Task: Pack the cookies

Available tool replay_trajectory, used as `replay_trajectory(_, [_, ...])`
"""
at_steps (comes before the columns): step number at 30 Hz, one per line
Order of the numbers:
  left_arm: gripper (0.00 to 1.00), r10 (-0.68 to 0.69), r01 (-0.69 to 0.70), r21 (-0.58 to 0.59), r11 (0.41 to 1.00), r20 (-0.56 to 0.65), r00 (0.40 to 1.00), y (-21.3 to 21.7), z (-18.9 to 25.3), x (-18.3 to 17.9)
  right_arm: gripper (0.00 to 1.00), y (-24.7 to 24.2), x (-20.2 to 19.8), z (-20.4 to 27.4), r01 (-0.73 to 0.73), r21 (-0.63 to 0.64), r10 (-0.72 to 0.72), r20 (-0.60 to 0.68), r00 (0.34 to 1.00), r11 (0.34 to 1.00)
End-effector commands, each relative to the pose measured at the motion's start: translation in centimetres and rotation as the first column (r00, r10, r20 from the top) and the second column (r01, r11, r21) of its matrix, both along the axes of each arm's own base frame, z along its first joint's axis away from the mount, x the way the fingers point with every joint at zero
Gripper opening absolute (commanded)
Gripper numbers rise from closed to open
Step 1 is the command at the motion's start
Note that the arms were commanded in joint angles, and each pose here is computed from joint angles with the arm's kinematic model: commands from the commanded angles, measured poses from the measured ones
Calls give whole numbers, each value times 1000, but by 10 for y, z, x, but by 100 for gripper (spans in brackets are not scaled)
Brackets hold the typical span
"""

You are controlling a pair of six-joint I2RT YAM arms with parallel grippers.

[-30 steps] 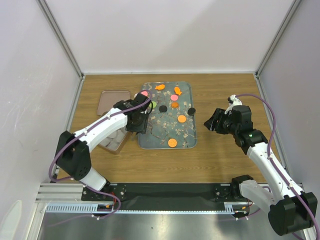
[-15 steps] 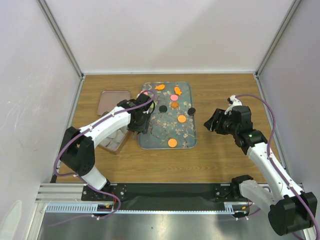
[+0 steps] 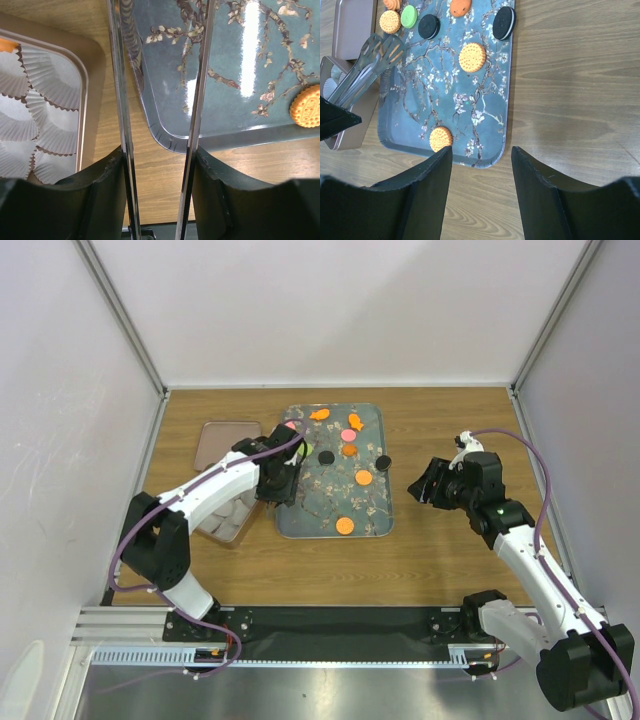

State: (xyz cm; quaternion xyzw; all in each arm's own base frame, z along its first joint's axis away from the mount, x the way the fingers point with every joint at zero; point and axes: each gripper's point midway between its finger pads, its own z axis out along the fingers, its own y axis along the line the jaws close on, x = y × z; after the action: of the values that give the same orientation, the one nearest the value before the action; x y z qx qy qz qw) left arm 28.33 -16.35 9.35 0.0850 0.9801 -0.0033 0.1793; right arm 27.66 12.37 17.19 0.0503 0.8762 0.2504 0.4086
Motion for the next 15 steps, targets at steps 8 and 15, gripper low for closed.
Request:
replay_trajectory(8, [52, 29, -29, -22, 999, -4, 1000, 9, -6, 4, 57, 1, 5, 8, 6, 13, -6, 38, 999, 1000])
replay_trajectory(15, [50, 21, -22, -21, 1000, -29, 999, 10, -15, 1, 57, 1, 5, 9, 7, 13, -8, 38, 999, 1000])
